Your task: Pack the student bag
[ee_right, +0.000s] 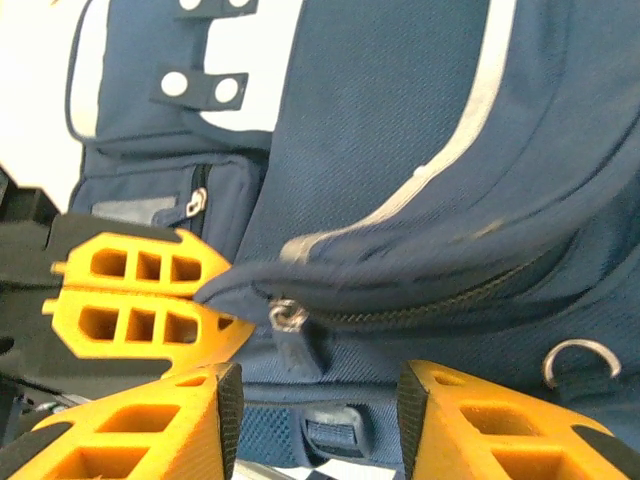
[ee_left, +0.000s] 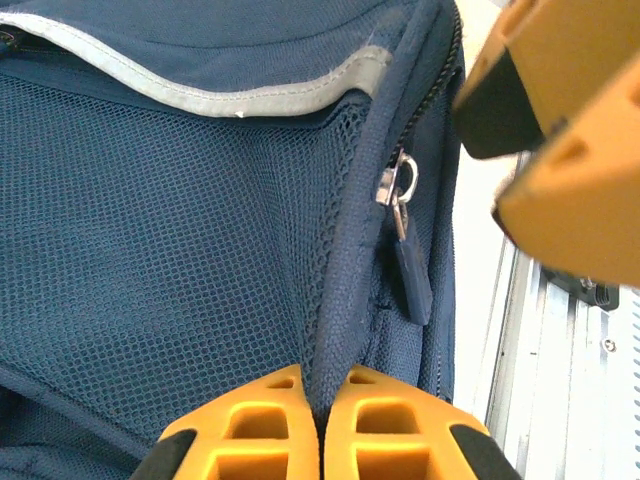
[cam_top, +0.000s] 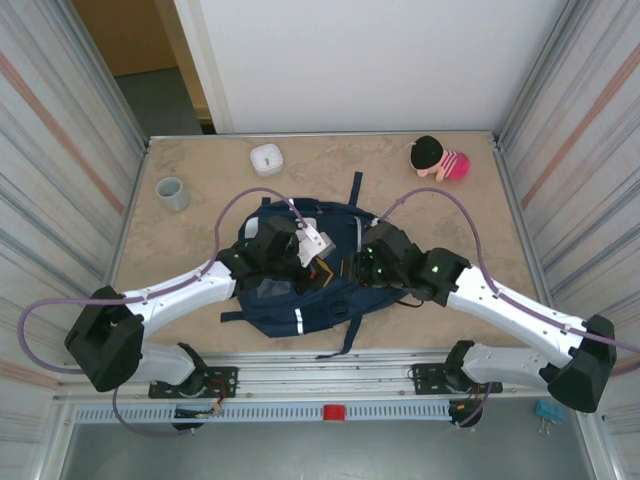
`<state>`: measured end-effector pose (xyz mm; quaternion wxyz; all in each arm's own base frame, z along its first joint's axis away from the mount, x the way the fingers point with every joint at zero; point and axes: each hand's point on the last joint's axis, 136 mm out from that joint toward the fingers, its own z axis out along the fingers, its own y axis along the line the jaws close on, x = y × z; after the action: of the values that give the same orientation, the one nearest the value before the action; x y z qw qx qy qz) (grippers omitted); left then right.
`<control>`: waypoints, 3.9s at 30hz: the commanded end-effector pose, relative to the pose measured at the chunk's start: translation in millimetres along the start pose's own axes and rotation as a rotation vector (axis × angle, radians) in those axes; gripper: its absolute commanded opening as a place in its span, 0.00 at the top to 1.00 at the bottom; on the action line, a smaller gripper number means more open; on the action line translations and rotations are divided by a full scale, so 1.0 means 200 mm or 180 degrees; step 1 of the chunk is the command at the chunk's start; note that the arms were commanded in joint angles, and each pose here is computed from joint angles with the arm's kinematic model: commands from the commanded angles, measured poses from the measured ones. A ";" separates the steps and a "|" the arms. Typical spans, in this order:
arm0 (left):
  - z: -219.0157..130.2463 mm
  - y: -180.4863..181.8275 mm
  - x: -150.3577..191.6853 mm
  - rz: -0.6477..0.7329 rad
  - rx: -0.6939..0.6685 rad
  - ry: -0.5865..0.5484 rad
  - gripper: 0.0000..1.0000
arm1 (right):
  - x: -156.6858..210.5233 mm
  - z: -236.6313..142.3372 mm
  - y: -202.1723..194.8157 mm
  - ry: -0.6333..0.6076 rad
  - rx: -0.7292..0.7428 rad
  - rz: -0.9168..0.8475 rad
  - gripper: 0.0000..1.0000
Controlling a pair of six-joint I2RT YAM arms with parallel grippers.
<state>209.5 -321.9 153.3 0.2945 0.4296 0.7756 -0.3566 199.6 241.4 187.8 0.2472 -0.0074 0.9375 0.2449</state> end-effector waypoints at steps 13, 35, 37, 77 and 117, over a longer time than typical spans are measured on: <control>-0.05 -0.11 -0.15 0.0069 0.0308 -0.0370 1.00 | -0.09 0.09 -0.07 -0.0303 0.0828 -0.0665 0.58; -0.07 -0.08 -0.11 0.0139 0.0153 -0.0279 1.00 | -0.16 0.07 -0.17 -0.0181 0.1400 -0.1061 0.74; -0.07 -0.07 -0.10 0.0152 0.0120 -0.0262 1.00 | -0.17 0.05 -0.19 -0.0205 0.1446 -0.1090 0.78; -0.14 0.05 0.03 0.0271 -0.0423 0.0087 1.00 | -0.16 -0.03 -0.30 0.0282 0.0406 -0.1064 0.79; -0.17 0.03 0.00 0.0223 -0.0443 -0.0035 1.00 | -0.20 -0.02 -0.12 -0.0224 0.0639 -0.1704 1.00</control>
<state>214.2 -297.5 156.0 0.3242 0.4348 0.7870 -0.2940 221.1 248.6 178.8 0.3030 -0.2715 0.9060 0.1170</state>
